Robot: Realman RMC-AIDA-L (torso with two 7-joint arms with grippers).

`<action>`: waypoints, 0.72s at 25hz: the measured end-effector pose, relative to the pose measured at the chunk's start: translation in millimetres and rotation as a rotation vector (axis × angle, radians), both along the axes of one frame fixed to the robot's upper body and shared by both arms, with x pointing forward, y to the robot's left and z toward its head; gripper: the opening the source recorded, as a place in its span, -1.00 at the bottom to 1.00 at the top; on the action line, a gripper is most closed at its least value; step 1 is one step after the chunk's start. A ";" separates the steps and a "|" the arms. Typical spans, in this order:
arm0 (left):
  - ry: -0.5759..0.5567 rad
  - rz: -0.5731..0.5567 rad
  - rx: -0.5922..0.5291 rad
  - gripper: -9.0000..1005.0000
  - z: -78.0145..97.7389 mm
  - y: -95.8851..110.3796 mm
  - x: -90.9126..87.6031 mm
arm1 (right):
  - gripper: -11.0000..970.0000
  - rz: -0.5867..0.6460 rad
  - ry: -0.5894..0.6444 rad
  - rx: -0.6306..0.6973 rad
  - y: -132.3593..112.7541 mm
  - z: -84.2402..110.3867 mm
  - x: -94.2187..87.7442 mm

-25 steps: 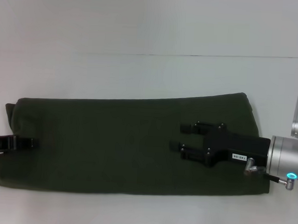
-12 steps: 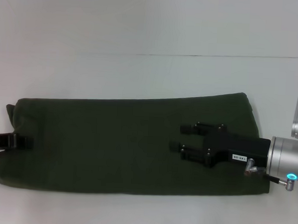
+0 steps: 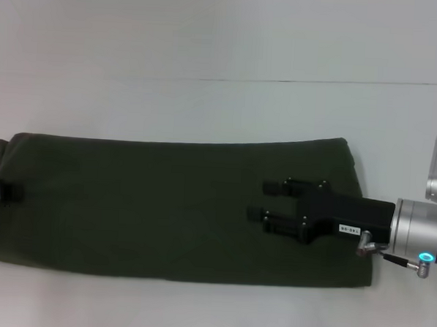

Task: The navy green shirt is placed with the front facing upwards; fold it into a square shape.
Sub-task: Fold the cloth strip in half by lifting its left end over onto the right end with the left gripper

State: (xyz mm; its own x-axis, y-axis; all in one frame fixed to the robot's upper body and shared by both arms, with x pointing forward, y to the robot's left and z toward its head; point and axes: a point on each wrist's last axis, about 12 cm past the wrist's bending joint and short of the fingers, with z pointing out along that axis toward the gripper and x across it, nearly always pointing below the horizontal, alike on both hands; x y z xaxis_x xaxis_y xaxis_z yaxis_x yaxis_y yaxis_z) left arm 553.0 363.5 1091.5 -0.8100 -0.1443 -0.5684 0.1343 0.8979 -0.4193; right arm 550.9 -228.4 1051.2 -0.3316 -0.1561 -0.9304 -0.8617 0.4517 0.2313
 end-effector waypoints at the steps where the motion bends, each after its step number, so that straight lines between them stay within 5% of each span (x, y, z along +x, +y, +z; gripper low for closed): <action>1: -0.001 0.004 0.005 -0.82 0.5 1.6 -0.8 | 0.34 0.001 -0.001 0.000 0.3 0.3 0.4; 11: -0.009 -0.025 -0.007 -0.82 4.7 -4.0 0.8 | 0.34 0.002 -0.005 -0.007 4.8 1.4 4.2; 18: -0.084 -0.101 -0.066 -0.82 29.4 -24.6 3.6 | 0.34 -0.005 -0.006 -0.029 7.4 -2.1 5.7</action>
